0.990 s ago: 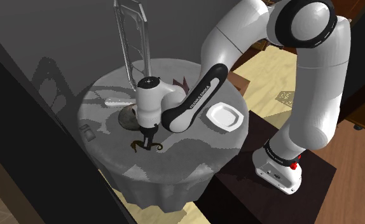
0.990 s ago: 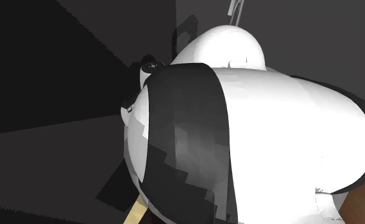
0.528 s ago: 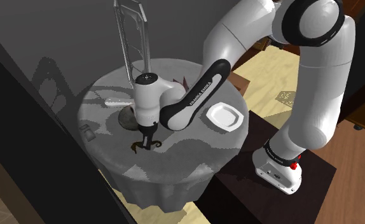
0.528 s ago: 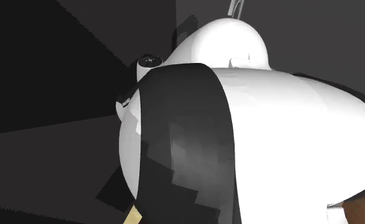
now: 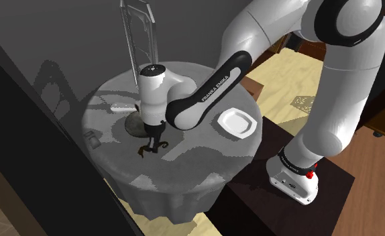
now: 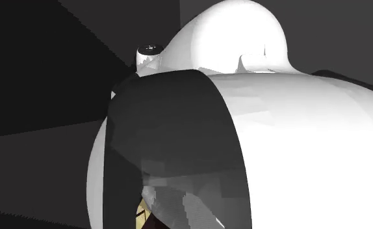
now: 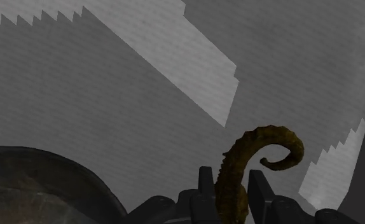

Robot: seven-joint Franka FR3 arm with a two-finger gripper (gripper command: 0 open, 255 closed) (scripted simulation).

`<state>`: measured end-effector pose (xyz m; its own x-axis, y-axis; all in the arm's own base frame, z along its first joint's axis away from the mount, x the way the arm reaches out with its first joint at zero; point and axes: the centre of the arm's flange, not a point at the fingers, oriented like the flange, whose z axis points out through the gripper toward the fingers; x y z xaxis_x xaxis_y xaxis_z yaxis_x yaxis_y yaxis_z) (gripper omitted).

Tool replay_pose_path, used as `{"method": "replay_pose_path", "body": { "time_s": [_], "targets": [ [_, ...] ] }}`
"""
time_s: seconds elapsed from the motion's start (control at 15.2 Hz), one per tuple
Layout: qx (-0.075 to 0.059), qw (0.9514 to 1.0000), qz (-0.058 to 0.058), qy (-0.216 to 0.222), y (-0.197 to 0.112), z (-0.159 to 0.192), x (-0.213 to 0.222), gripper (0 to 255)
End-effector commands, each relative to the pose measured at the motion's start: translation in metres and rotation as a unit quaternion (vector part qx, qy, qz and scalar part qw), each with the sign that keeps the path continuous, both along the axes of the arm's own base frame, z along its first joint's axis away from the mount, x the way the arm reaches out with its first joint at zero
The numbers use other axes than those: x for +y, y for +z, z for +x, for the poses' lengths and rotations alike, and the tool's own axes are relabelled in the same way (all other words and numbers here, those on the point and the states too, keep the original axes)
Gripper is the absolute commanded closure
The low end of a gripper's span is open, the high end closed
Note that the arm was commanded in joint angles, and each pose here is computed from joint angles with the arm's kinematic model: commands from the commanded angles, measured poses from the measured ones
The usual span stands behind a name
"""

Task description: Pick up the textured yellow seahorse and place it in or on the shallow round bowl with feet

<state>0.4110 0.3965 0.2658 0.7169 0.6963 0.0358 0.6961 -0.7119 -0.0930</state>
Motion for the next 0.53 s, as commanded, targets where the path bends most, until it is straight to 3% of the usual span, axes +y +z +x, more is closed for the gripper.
{"method": "replay_pose_path", "body": {
  "time_s": [0.0, 0.46],
  "targets": [
    [0.000, 1.0000, 0.000, 0.000, 0.011, 0.000, -0.001, 255],
    [0.000, 1.0000, 0.000, 0.000, 0.048, 0.000, -0.001, 255]
  ]
}}
